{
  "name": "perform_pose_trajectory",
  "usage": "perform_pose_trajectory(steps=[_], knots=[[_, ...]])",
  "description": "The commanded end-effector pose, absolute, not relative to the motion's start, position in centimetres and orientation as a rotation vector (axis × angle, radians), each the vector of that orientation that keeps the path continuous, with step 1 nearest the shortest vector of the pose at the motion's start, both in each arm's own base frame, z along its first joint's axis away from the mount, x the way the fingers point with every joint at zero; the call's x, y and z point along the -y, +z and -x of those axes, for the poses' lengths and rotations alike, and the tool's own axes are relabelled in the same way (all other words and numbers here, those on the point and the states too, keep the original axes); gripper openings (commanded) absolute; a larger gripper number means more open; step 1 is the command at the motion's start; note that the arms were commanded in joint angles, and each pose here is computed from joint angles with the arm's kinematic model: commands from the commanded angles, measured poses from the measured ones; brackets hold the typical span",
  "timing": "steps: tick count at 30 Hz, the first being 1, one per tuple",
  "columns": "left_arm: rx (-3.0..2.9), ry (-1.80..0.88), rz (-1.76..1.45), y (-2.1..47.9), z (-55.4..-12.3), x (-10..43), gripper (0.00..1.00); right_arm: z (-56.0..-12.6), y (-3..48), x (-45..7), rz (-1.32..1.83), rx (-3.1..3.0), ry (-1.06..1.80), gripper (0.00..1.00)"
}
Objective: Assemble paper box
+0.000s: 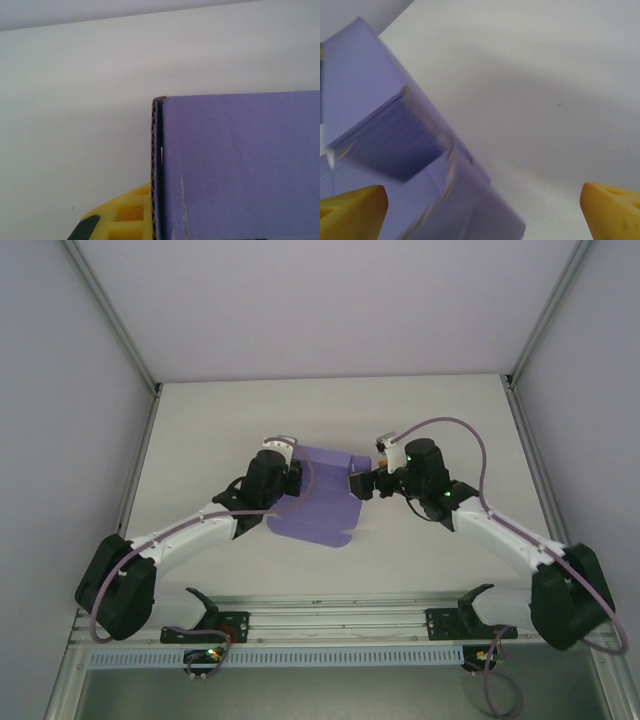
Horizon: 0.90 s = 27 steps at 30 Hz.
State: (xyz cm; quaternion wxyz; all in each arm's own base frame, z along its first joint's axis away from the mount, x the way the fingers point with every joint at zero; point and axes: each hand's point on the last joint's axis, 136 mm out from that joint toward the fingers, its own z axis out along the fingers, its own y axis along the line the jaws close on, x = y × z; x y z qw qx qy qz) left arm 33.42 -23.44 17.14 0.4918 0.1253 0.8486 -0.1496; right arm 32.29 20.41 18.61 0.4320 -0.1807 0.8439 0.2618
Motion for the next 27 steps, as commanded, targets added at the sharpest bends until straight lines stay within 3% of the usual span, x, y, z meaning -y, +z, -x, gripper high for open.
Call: perform_pose_trajectory(steps=[1, 5, 11, 16, 21, 27], knots=[[-2.049, -0.362, -0.262, 18.0, -33.6, 22.5, 0.0, -28.7, 17.8, -19.5, 0.546, -2.176, 0.649, 1.0], [-2.04, -0.376, -0.285, 18.4, -33.5, 22.6, 0.0, -27.6, 19.2, -17.3, 0.523, -2.149, 0.572, 1.0], [-2.031, -0.401, -0.302, 18.7, -33.1, 22.7, 0.0, -29.4, 19.9, -13.0, 0.356, -2.164, 0.519, 0.99], [-2.032, -0.413, -0.304, 19.0, -33.0, 22.9, 0.0, -31.2, 18.2, -14.3, 0.461, -2.224, 0.577, 0.93], [-2.035, -0.422, -0.316, 18.9, -33.0, 23.2, 0.0, -33.4, 17.8, -16.9, 0.533, -2.206, 0.714, 0.79], [-2.044, -0.406, -0.296, 18.9, -33.3, 23.1, 0.0, -33.2, 18.1, -20.9, 0.661, -2.169, 0.877, 0.63]])
